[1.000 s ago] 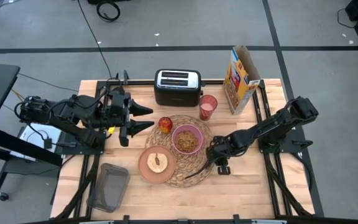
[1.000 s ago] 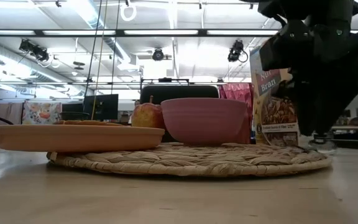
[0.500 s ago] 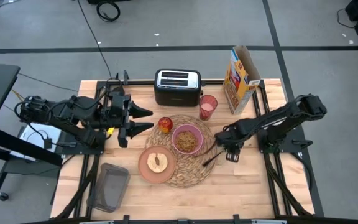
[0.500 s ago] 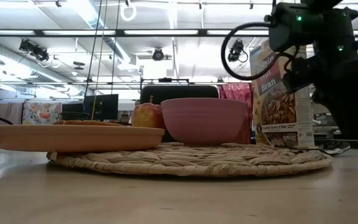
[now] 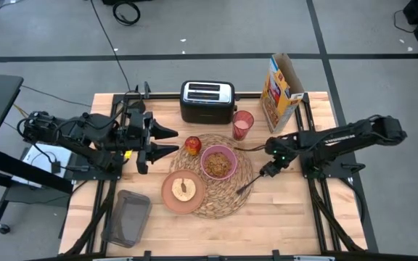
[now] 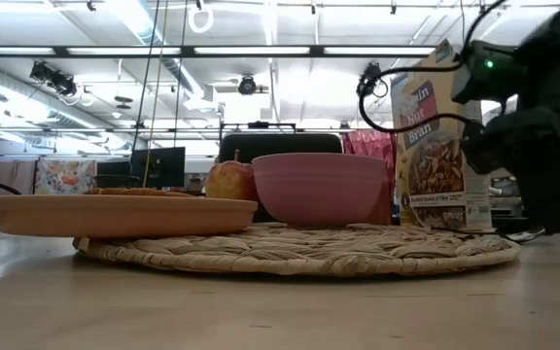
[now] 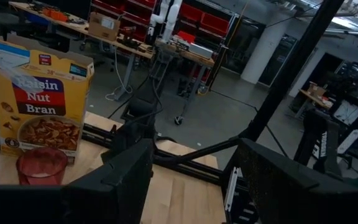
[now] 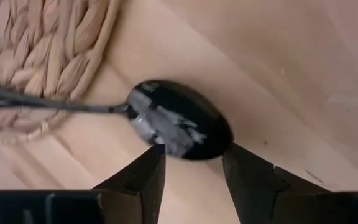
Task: Arrange a breakfast setting
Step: Adjust the black spoon beside the pink bowl
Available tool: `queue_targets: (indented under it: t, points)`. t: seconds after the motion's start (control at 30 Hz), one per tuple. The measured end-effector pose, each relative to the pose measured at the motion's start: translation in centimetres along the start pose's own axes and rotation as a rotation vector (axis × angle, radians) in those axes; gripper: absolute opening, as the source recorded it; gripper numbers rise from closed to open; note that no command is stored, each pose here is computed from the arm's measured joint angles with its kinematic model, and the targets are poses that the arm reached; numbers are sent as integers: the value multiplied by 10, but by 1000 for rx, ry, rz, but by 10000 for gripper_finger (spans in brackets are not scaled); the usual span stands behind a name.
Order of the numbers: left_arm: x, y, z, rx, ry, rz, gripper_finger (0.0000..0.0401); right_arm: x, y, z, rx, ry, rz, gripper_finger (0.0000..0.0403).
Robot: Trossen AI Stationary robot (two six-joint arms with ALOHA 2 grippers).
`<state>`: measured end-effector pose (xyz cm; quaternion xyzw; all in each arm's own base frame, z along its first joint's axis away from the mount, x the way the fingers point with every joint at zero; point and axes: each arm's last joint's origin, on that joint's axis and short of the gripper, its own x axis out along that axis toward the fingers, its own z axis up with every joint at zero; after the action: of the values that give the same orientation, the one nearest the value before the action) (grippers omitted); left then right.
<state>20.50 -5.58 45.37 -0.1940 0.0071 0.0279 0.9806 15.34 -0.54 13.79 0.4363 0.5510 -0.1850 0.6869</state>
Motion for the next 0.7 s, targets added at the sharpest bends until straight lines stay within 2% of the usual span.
queue_targets:
  t: [0.27,0.4,0.57,0.7]
  points:
    - [0,0,0,2,0,0,243,10,-6,5,67,-80,83,142]
    - [0,0,0,3,0,0,243,10,-6,6,100,-105,78,103]
    - [0,0,0,3,1,1,243,9,-3,9,134,-146,99,27]
    - [0,0,0,3,1,1,243,3,3,13,145,-178,159,14]
